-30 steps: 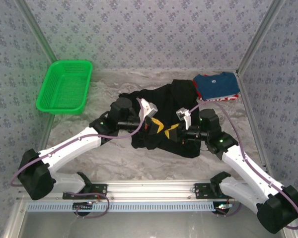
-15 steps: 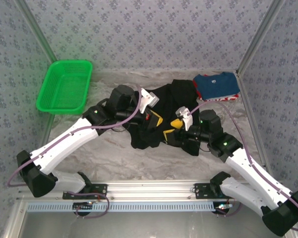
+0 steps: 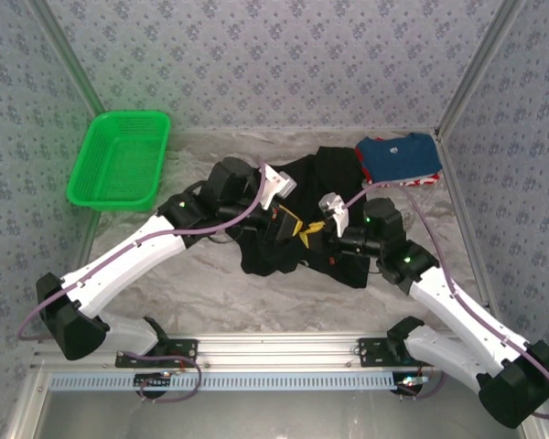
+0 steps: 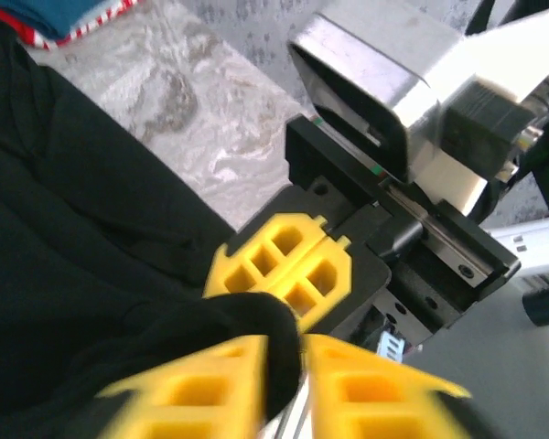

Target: Fold the inside-out t-shirt

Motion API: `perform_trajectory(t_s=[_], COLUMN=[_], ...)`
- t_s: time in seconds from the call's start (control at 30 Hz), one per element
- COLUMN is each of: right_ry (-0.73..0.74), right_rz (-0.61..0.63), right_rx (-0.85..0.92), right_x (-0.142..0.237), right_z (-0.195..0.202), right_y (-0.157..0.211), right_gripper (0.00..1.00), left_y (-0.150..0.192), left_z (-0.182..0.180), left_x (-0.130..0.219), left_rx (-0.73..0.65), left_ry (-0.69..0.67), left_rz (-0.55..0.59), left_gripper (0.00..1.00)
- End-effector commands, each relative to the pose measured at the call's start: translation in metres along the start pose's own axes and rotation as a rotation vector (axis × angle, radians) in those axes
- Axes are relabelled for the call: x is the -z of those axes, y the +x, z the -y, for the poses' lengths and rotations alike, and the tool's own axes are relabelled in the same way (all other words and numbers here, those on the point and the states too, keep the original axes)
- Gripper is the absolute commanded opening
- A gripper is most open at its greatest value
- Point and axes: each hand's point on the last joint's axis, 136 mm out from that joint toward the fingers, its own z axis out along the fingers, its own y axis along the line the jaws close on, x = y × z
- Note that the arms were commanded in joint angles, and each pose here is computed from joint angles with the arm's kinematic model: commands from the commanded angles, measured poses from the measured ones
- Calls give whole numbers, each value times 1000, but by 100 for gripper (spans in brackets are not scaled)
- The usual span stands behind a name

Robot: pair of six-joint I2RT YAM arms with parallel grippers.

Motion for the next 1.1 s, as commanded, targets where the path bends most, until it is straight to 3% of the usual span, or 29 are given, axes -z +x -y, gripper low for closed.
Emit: perform_trajectory(t_s=[0.0, 0.1, 0.27, 0.47, 0.6, 0.77, 0.93, 1.07], right_ry=[-42, -74, -82, -81, -78, -34, 156, 202], right_rz=[74, 127, 136, 128, 128, 129, 79, 97], right_rx=[-44, -87, -109, -114, -120, -111, -117, -120], right_x=[13, 18, 20, 19, 19, 23, 29, 31], right_z=[-6, -7, -6, -6, -5, 2, 34, 44], right_y=[-12, -22, -24, -21, -18, -14, 9, 8], right_gripper=[0, 0, 0, 0, 0, 0, 0, 0], left_y=[-10, 12, 42, 41, 40, 36, 6, 4], left_z=[-16, -29, -48, -62, -61, -51, -20, 7], left_x=[17, 13, -3, -14, -23, -21, 28, 53], left_rx=[-3, -36, -15, -33, -38, -17, 34, 35], left_ry=[-71, -95, -108, -155, -127, -35, 154, 262], left_rz=[111, 124, 87, 68, 49, 52, 225, 238], left_gripper=[35, 42, 46, 46, 35, 0, 0, 0])
